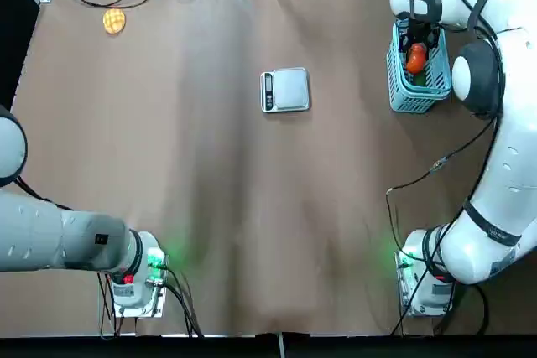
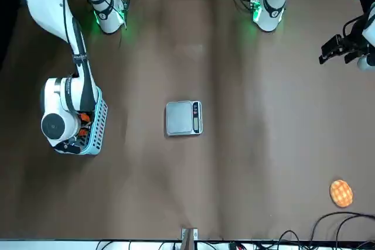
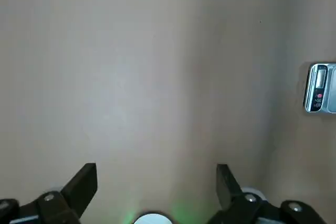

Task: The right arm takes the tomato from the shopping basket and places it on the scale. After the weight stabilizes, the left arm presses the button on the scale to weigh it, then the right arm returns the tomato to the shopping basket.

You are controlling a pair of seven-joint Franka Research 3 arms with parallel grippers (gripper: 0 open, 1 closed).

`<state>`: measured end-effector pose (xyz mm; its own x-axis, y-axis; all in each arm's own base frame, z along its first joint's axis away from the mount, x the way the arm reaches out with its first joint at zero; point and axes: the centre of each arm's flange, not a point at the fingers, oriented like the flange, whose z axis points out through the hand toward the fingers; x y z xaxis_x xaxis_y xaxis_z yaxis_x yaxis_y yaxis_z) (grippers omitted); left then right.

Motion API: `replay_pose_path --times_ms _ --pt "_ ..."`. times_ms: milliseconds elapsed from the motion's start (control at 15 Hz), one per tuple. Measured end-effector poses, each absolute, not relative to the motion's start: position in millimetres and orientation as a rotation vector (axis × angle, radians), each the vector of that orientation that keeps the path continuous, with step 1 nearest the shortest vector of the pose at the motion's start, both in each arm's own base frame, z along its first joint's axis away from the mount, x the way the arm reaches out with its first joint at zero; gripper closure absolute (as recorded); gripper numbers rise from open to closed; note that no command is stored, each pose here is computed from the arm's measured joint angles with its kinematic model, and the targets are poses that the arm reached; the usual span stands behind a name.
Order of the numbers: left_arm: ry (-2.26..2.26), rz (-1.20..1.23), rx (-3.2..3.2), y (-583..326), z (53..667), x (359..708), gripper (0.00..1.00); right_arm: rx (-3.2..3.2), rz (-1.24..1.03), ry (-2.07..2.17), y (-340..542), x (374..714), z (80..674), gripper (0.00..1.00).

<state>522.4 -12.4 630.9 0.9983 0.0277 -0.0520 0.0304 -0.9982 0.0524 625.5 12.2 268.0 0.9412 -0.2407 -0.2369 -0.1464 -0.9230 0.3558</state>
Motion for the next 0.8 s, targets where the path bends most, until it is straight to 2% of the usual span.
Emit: replay_pose_path --times_ms 200,267,800 --pt "0.043 -0.08 3.087 -12.6 630.9 522.4 0.0 2.76 -0.397 -0.282 12.1 625.5 268.0 0.23" --pt "0.043 -0.08 3.087 -12.6 630.9 522.3 0.0 2.76 -0.396 -0.28 12.1 625.5 268.0 0.19" --pt "0.041 -0.08 3.087 -13.3 630.9 522.3 0.0 2.775 -0.38 -0.236 10.4 630.1 273.7 0.14"
